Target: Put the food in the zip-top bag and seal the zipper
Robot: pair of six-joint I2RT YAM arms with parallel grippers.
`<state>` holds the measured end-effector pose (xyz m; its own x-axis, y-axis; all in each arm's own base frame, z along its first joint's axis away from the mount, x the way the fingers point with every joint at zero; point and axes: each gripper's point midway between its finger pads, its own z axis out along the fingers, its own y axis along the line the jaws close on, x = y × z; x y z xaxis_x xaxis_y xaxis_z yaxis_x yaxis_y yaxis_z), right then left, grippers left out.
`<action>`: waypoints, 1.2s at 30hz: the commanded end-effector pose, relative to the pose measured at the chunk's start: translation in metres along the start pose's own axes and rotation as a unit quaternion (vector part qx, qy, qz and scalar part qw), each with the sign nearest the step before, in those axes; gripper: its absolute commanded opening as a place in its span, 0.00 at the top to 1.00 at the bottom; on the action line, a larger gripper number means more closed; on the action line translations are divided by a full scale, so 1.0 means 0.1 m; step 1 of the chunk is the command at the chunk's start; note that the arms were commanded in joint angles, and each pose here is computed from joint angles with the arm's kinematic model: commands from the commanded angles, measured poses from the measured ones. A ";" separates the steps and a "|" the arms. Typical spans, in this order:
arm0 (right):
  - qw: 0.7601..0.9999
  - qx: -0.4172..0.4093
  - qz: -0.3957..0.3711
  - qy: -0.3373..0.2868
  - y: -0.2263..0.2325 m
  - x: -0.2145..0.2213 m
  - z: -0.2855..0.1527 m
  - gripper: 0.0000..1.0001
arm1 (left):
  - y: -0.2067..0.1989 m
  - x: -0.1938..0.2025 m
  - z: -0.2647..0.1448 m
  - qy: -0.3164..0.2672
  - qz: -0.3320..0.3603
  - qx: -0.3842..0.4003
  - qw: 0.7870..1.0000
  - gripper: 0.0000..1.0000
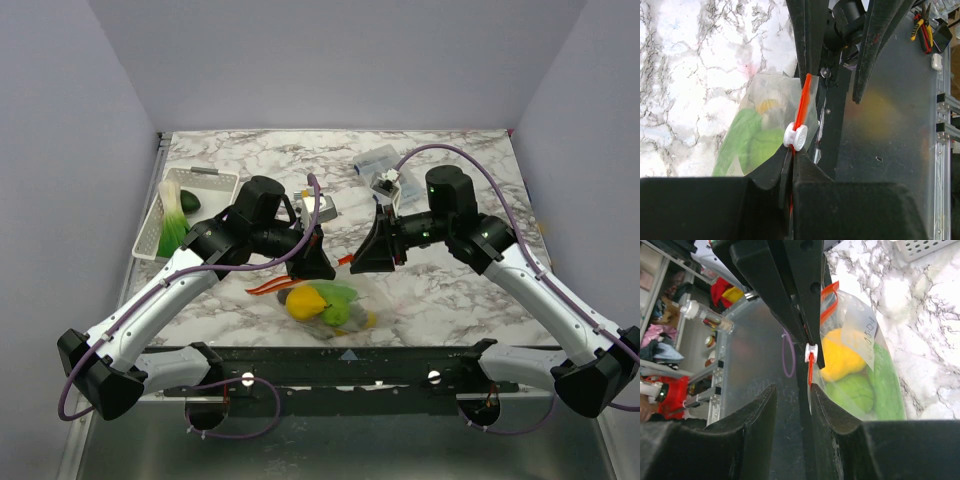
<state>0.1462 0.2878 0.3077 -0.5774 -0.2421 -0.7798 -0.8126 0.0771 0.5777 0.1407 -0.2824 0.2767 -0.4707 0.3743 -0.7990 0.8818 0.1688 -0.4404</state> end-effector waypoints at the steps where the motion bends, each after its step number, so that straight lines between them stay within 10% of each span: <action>1: 0.999 -0.037 -0.013 -0.013 0.08 -0.10 0.05 0.66 | -0.07 -0.11 -0.01 -0.018 0.024 0.015 0.999 1.00; 17: 0.999 -0.031 0.008 -0.010 -0.07 -0.10 0.15 0.77 | -0.09 -0.13 -0.02 -0.020 0.026 0.020 0.999 1.00; 23: 1.000 -0.021 0.010 -0.003 -0.14 -0.05 0.20 0.99 | -0.08 -0.14 -0.02 -0.021 0.023 0.019 0.999 1.00; 28: 0.990 0.122 -0.008 -0.074 -0.48 -0.23 0.09 1.00 | -0.05 -0.17 -0.04 -0.027 0.020 0.007 0.999 1.00; 36: 0.993 0.057 -0.053 -0.084 -0.36 -0.29 0.19 1.00 | 0.01 -0.33 -0.16 -0.064 -0.003 0.001 0.998 0.31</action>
<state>0.1797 0.3029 0.3020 -0.5464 -0.1202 -0.8289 -0.8313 0.1980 0.5193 0.1523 -0.2807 0.2852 -0.4958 0.3246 -0.8055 0.8684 0.1921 -0.4571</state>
